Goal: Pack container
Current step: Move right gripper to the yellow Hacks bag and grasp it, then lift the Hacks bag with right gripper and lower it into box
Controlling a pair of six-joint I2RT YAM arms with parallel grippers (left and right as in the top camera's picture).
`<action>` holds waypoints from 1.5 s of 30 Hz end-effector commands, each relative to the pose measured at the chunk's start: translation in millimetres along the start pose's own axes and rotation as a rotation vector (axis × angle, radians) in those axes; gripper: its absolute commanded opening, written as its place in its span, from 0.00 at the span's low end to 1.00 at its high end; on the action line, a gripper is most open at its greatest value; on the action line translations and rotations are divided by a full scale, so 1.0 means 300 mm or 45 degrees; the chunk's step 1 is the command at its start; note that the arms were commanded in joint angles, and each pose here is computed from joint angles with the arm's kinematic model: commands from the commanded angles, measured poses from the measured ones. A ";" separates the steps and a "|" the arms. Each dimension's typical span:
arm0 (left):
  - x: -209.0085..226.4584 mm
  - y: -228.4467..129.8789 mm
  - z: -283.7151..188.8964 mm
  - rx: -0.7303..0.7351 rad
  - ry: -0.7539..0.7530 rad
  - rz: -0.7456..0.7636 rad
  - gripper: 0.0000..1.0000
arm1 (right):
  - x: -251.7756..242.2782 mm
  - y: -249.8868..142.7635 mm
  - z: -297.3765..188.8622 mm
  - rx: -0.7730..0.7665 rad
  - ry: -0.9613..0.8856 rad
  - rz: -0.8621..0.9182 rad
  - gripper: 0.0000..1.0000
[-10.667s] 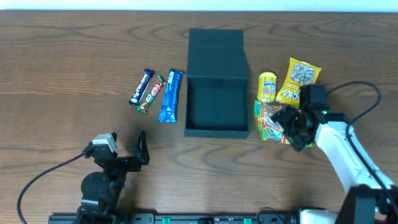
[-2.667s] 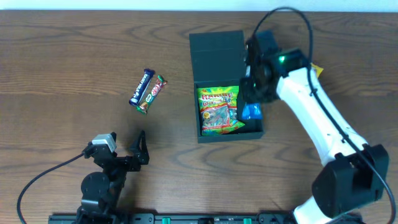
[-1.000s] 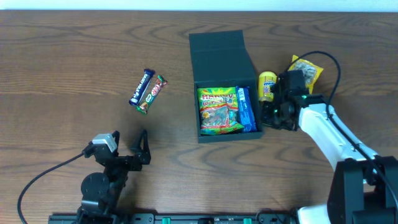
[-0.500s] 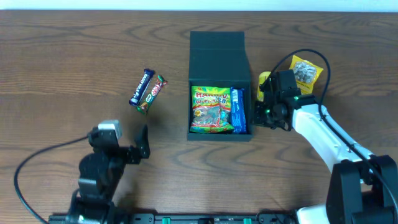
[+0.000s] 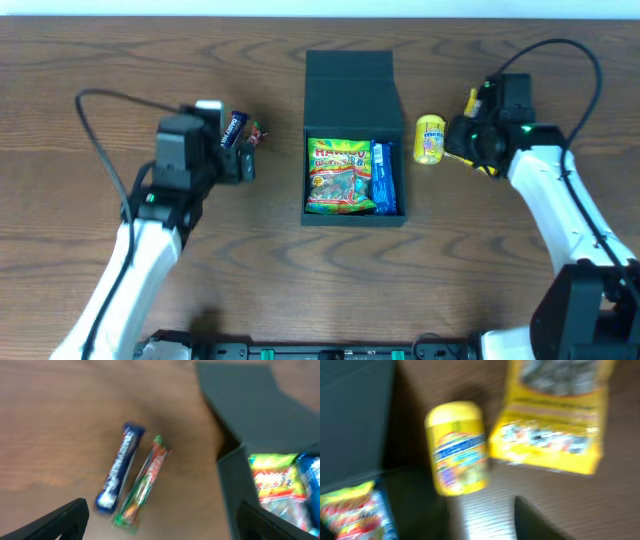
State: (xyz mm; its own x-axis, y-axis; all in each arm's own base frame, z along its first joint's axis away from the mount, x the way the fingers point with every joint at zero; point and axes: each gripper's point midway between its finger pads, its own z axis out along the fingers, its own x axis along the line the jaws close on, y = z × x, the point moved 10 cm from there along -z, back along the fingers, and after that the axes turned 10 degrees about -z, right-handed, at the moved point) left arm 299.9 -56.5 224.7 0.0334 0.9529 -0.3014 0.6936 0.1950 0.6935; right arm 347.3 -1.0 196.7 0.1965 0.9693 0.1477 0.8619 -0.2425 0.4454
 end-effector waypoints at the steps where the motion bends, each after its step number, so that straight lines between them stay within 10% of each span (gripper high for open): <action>1: -0.041 0.048 0.037 -0.031 -0.184 0.043 0.95 | -0.081 0.038 -0.012 -0.060 -0.130 0.121 0.51; 15: -0.038 0.070 0.134 -0.081 -0.225 -0.121 0.95 | -0.202 0.096 0.103 -0.093 -0.238 0.384 0.73; 31: -0.051 0.108 0.120 -0.077 -0.225 -0.164 0.95 | -0.207 0.210 0.336 0.114 -0.276 0.350 0.73; 38: -0.050 0.102 0.120 -0.060 -0.219 -0.178 0.96 | -0.217 0.185 0.391 0.174 -0.285 0.333 0.57; 45: -0.046 0.093 0.121 -0.035 -0.209 -0.182 0.95 | -0.224 0.173 0.401 0.205 -0.293 0.334 0.06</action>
State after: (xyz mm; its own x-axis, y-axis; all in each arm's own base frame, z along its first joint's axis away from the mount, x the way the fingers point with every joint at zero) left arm 340.9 -72.9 218.2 0.0543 0.8717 -0.4870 0.6877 0.3209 0.6512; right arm 438.1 -73.4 118.7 0.5018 0.8632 0.0553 0.8120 -0.4922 0.3137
